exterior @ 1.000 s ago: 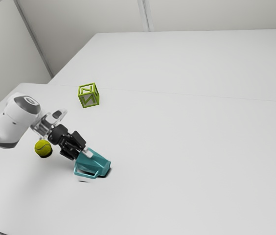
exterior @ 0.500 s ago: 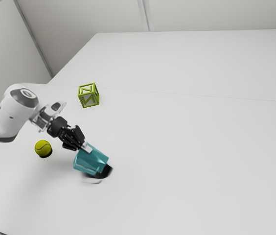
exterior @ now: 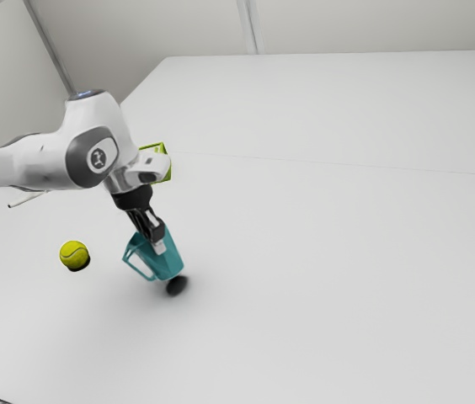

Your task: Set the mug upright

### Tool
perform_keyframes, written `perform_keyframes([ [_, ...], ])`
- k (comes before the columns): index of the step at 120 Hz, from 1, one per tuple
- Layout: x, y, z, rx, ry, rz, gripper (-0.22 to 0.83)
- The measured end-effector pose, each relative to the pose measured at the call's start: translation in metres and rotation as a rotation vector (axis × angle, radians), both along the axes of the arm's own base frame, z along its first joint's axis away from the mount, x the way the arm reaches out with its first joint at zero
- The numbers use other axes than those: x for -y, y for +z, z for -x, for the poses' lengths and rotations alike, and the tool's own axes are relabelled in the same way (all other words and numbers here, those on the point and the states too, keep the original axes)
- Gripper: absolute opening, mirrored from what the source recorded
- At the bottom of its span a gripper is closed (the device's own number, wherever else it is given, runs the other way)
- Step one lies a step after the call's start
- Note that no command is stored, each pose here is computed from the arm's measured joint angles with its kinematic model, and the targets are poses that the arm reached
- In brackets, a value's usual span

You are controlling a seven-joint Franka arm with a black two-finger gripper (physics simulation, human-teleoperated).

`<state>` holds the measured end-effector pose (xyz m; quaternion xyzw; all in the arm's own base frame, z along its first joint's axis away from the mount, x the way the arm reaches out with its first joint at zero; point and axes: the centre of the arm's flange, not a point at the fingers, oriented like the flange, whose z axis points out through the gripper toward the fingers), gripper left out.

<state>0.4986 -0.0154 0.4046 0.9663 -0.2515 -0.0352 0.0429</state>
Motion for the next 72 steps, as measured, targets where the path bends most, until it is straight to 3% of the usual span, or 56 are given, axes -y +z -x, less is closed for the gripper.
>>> perform_keyframes([
  [32,0.042,-0.015,-0.012,0.089,-0.078,-0.247,-0.17],
  [72,0.098,-0.026,-0.008,0.121,-0.011,-0.296,-0.17],
])
